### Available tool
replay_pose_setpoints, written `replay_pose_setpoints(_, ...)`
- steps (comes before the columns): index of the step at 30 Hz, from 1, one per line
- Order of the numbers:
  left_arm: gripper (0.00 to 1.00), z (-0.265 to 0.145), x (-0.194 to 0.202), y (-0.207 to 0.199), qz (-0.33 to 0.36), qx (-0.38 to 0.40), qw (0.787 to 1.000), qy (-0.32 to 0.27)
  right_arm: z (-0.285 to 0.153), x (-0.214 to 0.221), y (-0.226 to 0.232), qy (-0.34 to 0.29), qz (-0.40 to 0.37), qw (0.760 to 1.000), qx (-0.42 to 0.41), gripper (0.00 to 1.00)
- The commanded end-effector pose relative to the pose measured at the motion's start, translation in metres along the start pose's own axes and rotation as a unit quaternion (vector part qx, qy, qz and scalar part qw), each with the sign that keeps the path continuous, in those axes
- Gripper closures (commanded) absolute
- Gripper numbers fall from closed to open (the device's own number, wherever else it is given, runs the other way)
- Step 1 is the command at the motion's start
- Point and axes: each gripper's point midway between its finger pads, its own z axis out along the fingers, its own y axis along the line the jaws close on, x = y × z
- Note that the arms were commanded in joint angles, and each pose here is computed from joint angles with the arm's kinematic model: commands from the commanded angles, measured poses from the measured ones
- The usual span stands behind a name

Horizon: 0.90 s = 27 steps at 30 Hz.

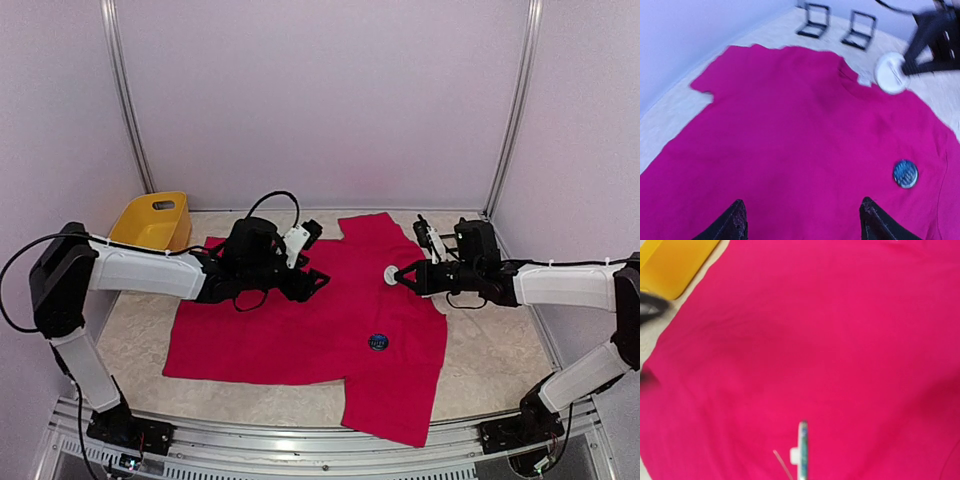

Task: Pin the brooch onto the clothing

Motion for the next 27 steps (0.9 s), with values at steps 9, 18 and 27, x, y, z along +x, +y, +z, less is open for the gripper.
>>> replay_pose_setpoints(9, 0.29, 0.074, 0.108, -0.109, 0.245, 0.215, 0.930, 0.172, 0.002, -0.004, 0.002, 0.005, -0.013, 1.000, -0.010, 1.00)
replay_pose_setpoints(18, 0.57, 0.070, 0.146, -0.111, 0.238, 0.234, 0.918, 0.213, 0.006, 0.005, 0.002, 0.016, -0.015, 1.000, -0.020, 1.00)
replay_pose_setpoints(27, 1.00, 0.058, 0.103, -0.124, 0.158, 0.273, 0.942, 0.119, 0.011, 0.016, 0.000, -0.005, -0.068, 0.997, -0.038, 1.00)
